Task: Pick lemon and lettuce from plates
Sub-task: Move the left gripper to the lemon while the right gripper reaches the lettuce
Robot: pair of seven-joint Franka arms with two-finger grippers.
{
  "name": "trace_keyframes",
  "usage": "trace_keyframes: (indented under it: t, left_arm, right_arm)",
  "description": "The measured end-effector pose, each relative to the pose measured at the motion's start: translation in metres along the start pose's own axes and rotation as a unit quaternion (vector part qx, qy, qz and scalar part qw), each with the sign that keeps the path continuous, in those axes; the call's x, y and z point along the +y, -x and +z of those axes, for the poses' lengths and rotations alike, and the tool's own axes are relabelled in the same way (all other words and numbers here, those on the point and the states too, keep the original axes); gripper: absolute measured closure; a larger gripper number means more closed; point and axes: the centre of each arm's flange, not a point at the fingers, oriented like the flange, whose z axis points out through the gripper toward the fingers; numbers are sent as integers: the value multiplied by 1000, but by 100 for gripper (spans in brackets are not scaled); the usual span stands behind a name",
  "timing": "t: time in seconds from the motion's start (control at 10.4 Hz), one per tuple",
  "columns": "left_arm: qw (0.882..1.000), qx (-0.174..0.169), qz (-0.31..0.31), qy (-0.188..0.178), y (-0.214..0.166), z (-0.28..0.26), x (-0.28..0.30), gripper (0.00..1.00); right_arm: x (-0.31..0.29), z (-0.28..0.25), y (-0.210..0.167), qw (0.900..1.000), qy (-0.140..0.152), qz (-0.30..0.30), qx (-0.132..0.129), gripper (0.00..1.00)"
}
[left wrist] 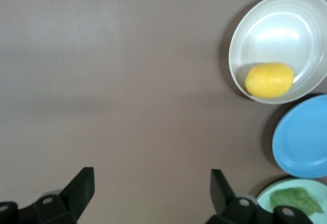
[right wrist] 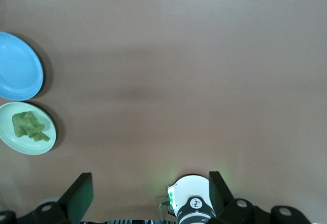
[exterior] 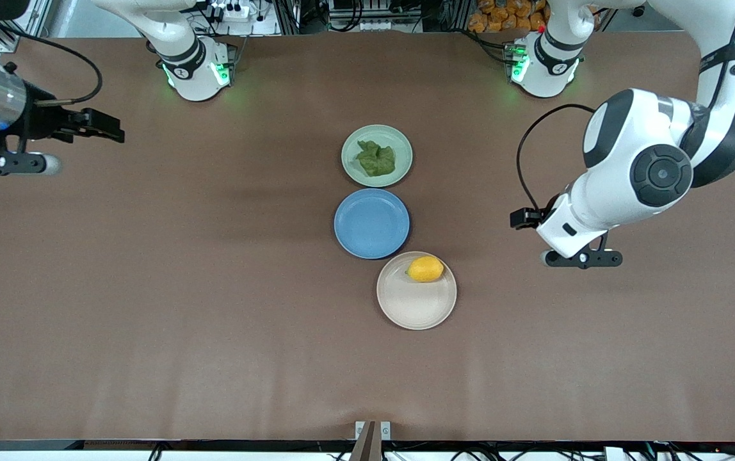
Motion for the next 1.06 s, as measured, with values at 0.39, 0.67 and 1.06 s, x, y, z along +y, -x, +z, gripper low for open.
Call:
trace_keyframes:
  t: [0.39,0.67,1.06]
  left_arm:
    - [998,38,-54,20,-23,46,41,0]
    - [992,56,-108,15,-26,120,108,0]
    - [984,73,-163,26,-39,144,133,0]
  right_arm:
    - [-97,19,10,999,10,-39,3,0]
    - [-157,49,6,1000,9,-19,23,0]
    - [-246,110,-1,999,-3,32,25,0]
